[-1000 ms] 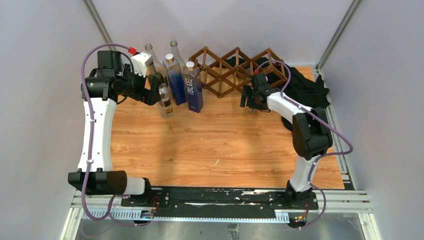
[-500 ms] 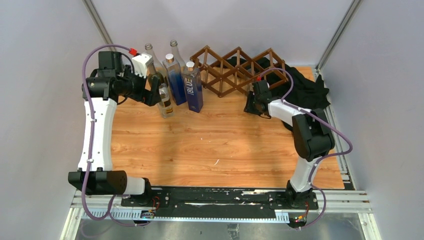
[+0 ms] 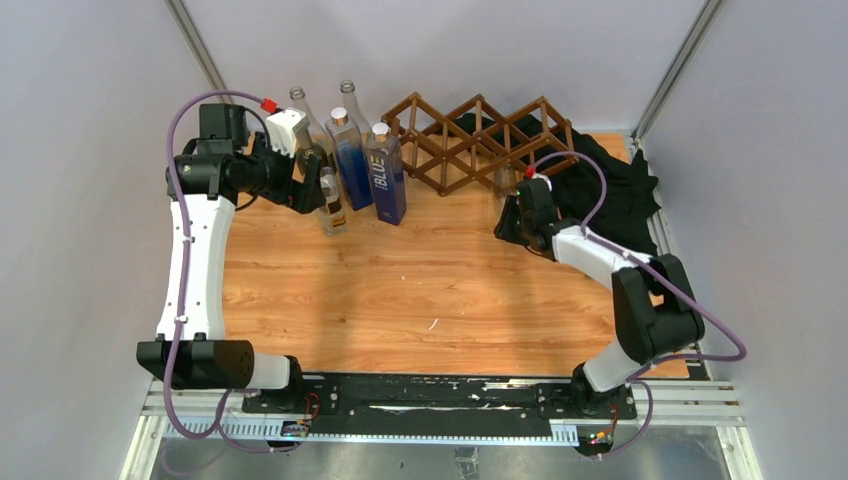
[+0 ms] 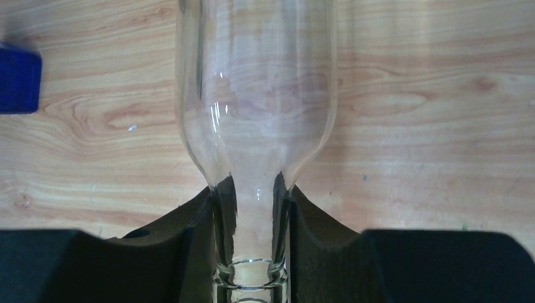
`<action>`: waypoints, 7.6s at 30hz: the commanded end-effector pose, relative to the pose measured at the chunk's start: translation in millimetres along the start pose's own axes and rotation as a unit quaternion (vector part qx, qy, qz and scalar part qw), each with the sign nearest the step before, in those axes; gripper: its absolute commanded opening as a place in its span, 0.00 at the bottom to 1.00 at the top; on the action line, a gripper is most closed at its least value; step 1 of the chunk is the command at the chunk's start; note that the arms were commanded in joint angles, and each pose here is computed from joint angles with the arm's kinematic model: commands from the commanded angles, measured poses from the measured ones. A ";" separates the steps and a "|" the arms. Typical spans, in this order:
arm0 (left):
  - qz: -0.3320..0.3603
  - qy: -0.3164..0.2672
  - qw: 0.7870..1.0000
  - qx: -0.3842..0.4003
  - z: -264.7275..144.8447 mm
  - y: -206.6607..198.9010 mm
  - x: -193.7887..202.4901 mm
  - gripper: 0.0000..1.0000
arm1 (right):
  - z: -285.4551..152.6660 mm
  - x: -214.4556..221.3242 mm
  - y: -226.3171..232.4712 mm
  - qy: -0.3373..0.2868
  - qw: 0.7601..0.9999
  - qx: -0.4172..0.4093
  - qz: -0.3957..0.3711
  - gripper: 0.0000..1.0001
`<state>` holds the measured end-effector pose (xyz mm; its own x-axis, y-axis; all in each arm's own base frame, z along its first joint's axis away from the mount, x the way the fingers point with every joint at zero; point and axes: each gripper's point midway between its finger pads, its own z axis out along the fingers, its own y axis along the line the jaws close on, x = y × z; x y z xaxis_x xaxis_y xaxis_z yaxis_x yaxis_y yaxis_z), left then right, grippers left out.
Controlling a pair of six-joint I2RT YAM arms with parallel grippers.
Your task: Take the wine bottle off the wine rack
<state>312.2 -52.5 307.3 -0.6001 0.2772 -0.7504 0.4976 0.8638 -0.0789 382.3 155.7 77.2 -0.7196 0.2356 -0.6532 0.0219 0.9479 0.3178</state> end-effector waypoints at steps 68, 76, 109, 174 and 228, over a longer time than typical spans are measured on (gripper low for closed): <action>0.471 -0.152 0.851 0.175 83.4 -179.5 77.6 0.95 | -234.8 86.0 251.1 0.071 0.884 -0.403 -0.225 0.00; 0.493 -0.145 0.836 0.192 82.7 -182.7 82.9 0.64 | -241.2 91.2 258.7 0.080 0.874 -0.421 -0.231 0.00; 0.176 -0.175 0.868 0.430 -29.1 -265.0 25.9 0.00 | -317.1 9.5 246.2 -0.105 0.824 -0.514 -0.215 0.94; -0.126 0.032 0.980 -0.149 19.3 83.2 102.5 1.00 | -52.5 -75.4 366.1 -0.180 0.888 -0.285 -0.314 0.00; -0.119 -0.097 0.984 -0.091 105.5 92.8 117.0 1.00 | -157.7 -66.6 6.4 -0.203 0.974 0.079 -0.062 1.00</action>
<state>330.5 18.8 132.8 -0.7038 -0.0017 -0.7104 0.1863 0.9646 -0.1868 312.0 213.0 259.5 -0.3550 -0.0153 -0.9347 -0.3325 0.9365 0.1110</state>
